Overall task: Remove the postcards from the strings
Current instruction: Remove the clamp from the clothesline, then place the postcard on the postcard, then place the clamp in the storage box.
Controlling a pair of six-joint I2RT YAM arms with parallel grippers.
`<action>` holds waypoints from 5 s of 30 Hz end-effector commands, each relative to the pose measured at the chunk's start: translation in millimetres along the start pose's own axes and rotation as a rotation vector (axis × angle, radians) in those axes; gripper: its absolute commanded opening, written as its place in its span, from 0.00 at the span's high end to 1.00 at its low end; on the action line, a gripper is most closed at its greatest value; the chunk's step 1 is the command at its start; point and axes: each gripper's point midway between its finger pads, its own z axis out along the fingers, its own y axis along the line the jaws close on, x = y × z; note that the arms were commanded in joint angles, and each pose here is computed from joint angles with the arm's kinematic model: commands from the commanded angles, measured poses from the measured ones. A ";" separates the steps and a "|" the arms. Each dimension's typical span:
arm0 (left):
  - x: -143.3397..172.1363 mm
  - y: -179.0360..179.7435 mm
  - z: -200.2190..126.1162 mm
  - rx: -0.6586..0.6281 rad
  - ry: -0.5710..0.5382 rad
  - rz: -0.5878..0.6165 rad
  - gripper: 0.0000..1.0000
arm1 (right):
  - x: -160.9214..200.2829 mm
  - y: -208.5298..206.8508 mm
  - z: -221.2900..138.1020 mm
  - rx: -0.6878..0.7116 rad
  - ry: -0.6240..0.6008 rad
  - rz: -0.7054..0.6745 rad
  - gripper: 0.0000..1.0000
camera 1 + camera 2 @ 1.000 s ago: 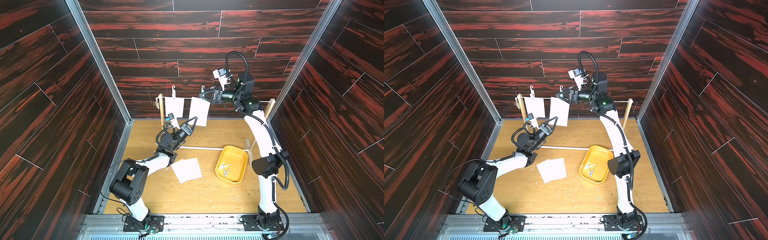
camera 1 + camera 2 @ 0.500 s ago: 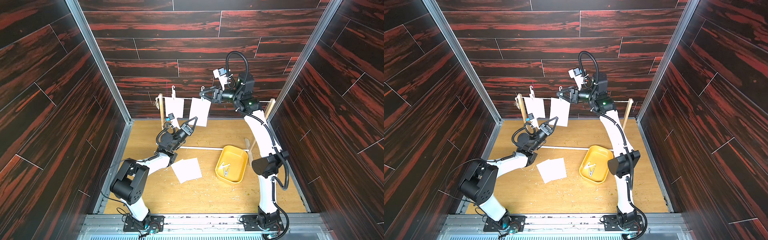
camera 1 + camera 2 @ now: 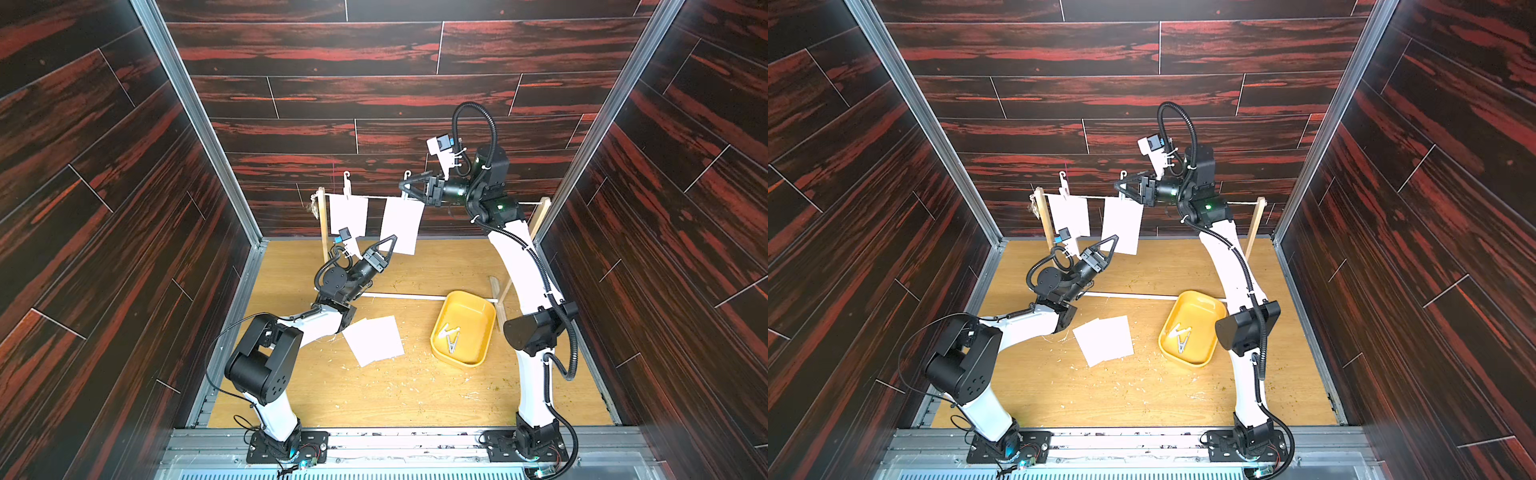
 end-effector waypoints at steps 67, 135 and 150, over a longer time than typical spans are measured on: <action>85.4 123.4 -309.1 -1.355 0.371 0.078 0.45 | -43.6 12.3 -25.3 0.198 -0.136 -0.111 0.69; 116.8 -5.8 -140.0 -0.597 0.509 0.371 0.46 | 155.1 65.1 -171.8 0.628 -0.162 0.043 0.75; 120.2 4.9 -151.7 -0.629 0.491 0.384 0.46 | 354.8 1.6 -190.9 0.788 0.050 0.382 0.73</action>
